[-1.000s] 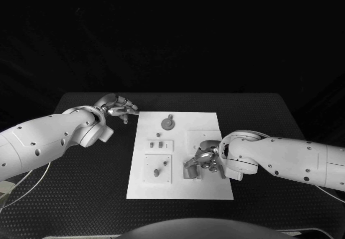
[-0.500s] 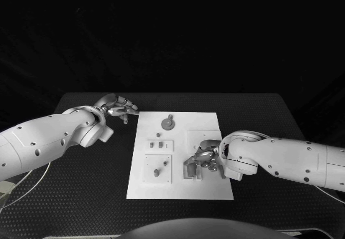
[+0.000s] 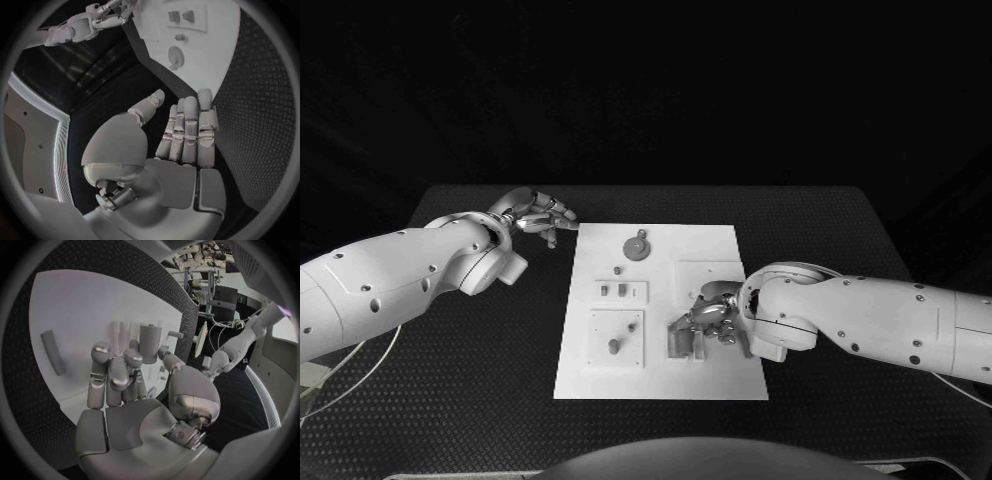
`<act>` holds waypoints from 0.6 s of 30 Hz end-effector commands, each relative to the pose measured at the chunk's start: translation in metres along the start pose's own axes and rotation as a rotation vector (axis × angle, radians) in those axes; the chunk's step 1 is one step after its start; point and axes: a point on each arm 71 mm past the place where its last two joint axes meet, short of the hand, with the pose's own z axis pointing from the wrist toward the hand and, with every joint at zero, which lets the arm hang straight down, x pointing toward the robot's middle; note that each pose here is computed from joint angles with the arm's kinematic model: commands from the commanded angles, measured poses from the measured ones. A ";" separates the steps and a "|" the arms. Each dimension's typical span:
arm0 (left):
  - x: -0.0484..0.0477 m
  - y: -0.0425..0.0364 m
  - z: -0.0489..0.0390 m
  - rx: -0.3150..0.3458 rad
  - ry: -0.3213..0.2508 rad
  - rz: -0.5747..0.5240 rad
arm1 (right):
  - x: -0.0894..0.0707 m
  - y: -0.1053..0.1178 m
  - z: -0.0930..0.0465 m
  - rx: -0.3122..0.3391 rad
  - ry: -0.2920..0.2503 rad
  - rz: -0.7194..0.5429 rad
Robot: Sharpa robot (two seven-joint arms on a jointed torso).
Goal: Assemble the parts on the task board
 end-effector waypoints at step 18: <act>0.0015 -0.0017 0.0001 0.007 0.011 -0.003 | 0.001 0.000 0.000 -0.008 0.009 -0.009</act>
